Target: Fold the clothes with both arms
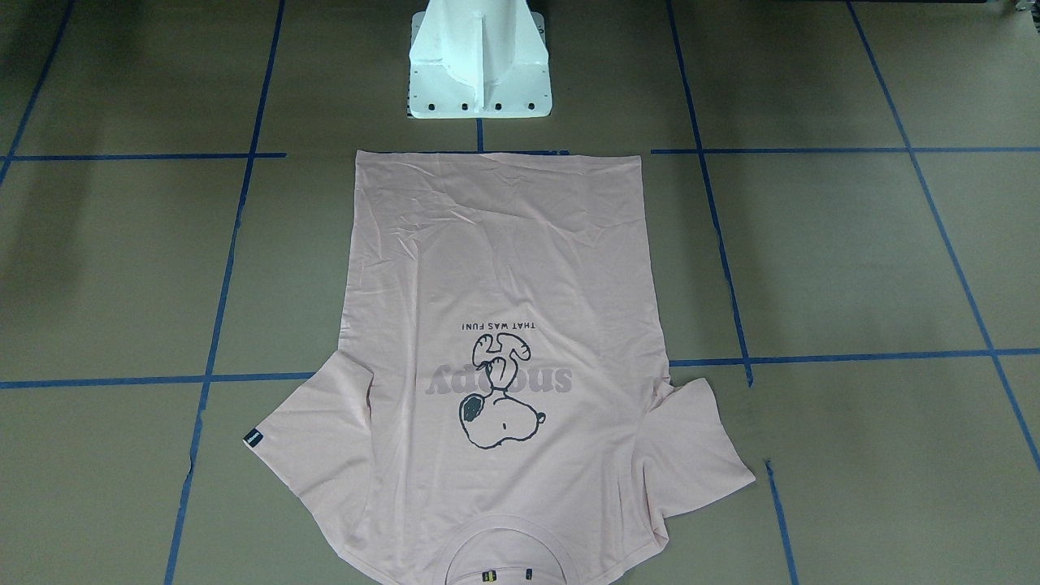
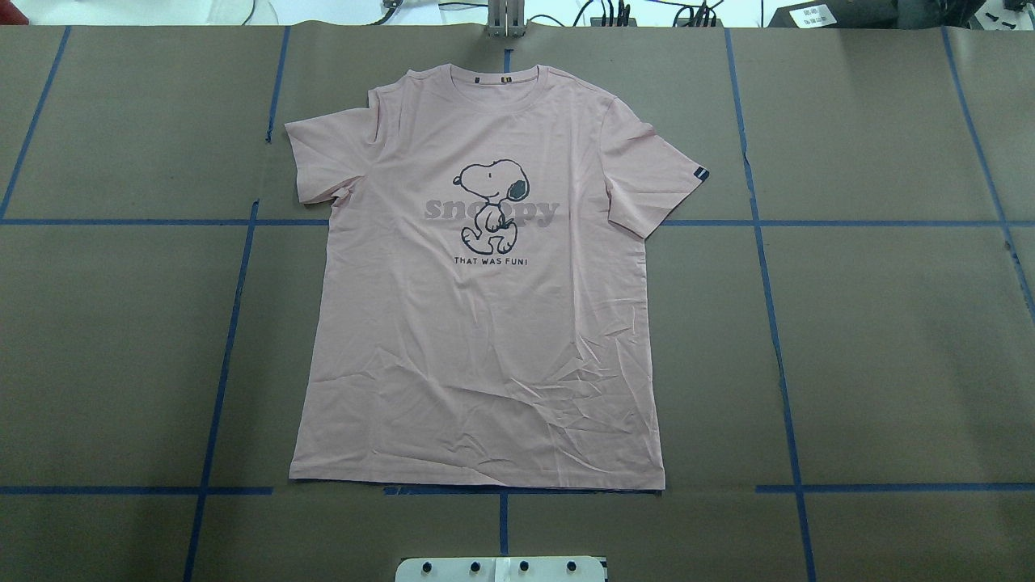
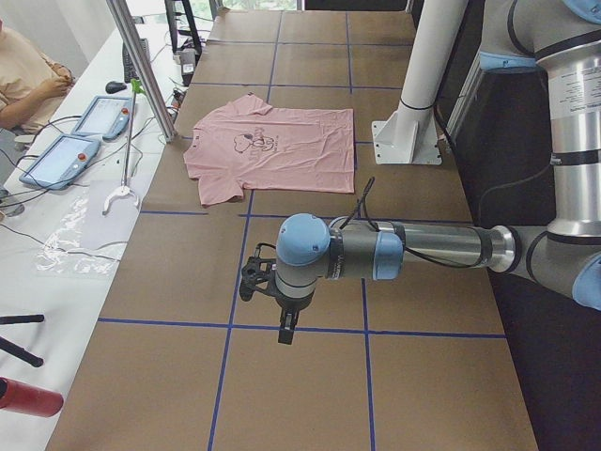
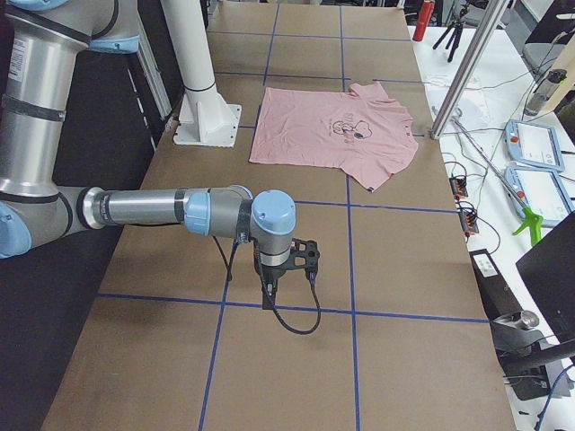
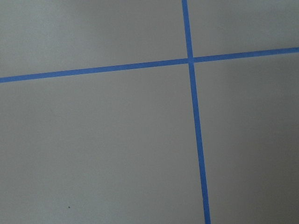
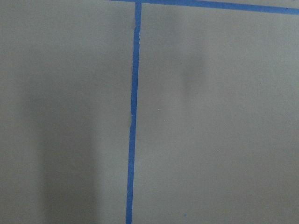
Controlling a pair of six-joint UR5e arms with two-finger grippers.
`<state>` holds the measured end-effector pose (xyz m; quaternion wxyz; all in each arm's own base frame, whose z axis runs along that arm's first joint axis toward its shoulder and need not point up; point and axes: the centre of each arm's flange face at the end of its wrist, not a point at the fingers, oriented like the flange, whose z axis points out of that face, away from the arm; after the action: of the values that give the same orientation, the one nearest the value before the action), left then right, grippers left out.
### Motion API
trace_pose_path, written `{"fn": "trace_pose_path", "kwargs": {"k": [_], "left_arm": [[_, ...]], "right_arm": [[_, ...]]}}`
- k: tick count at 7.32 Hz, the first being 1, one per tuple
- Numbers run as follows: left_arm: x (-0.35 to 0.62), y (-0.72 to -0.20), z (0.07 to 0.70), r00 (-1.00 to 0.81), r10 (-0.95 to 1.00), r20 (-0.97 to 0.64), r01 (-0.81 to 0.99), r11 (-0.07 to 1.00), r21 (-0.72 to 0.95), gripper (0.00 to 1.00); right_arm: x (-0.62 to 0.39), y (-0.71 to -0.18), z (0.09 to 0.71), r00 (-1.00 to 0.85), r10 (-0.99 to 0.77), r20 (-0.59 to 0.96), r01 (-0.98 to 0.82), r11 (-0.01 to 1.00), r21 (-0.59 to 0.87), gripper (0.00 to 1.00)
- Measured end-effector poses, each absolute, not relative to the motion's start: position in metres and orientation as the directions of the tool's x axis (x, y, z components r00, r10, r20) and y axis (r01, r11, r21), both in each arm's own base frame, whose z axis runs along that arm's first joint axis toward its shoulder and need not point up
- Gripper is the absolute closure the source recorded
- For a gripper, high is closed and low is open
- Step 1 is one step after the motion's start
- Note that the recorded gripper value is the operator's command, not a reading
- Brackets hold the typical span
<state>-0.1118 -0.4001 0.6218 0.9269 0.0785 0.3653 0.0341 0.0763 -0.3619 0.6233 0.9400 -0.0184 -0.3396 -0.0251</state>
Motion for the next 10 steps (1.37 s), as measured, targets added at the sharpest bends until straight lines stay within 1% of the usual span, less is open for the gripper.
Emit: {"fn": "trace_pose_path", "kwargs": {"k": [4, 6, 7, 8, 10], "left_arm": [[-0.110, -0.401, 0.616, 0.729, 0.136, -0.671, -0.011, 0.982, 0.186, 0.00], [-0.109, -0.408, 0.609, 0.731, 0.149, -0.665, -0.014, 0.979, 0.204, 0.00], [-0.110, -0.419, 0.597, 0.734, 0.178, -0.655, -0.015, 0.969, 0.247, 0.00], [-0.112, -0.435, 0.578, 0.743, 0.240, -0.625, -0.017, 0.940, 0.341, 0.00], [-0.115, -0.472, 0.537, 0.761, 0.402, -0.510, -0.028, 0.805, 0.593, 0.00]], "right_arm": [[0.076, -0.369, 0.611, 0.769, -0.052, 0.637, 0.059, 0.998, 0.011, 0.00], [0.075, -0.409, 0.571, 0.767, -0.118, 0.631, 0.055, 0.991, 0.119, 0.00], [0.074, -0.430, 0.549, 0.766, -0.168, 0.620, 0.054, 0.979, 0.198, 0.00], [0.074, -0.448, 0.531, 0.764, -0.207, 0.611, 0.051, 0.963, 0.264, 0.00], [0.070, -0.468, 0.517, 0.732, -0.241, 0.637, 0.042, 0.949, 0.311, 0.00]]}}
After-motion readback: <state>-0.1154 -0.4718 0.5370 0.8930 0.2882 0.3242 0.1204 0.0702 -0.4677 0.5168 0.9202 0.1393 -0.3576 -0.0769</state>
